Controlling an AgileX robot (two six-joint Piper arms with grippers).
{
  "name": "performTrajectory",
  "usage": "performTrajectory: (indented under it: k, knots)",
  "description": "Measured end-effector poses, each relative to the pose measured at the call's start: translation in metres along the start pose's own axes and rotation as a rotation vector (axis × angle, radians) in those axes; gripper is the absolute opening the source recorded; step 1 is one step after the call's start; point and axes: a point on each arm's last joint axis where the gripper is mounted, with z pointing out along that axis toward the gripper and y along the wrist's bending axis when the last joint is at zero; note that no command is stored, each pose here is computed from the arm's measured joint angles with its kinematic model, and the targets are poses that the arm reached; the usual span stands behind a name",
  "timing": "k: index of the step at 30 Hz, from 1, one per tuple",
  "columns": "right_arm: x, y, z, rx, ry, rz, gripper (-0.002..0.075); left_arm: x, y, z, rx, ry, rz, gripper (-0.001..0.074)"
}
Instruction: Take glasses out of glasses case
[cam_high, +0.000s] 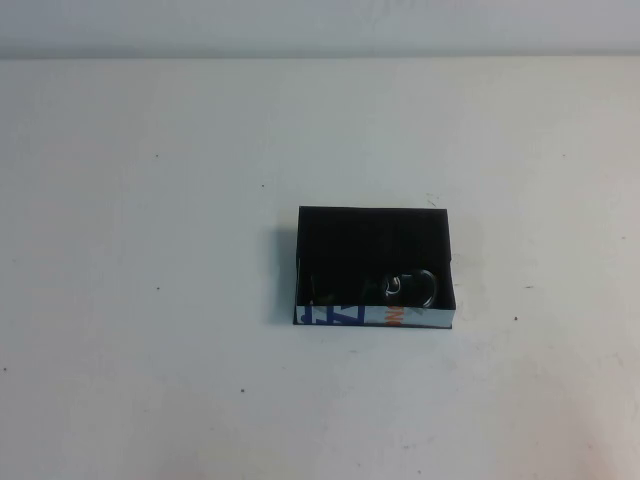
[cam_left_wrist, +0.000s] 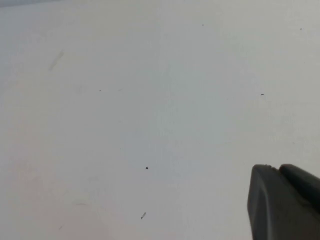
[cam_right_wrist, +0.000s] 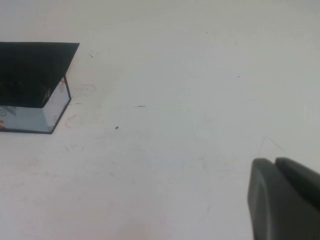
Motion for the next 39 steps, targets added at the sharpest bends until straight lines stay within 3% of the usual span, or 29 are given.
performTrajectory:
  k: [33,39]
  knots:
    - [0.0,-0.0002,0.0,0.002,0.0,-0.007,-0.0018,0.0,0.0,0.0,0.0,0.0,0.0,-0.0004]
    - [-0.0058,0.0031,-0.0002,-0.038,-0.061,0.134,-0.0018,0.0,0.0,0.0,0.0,0.0,0.0,-0.0004]
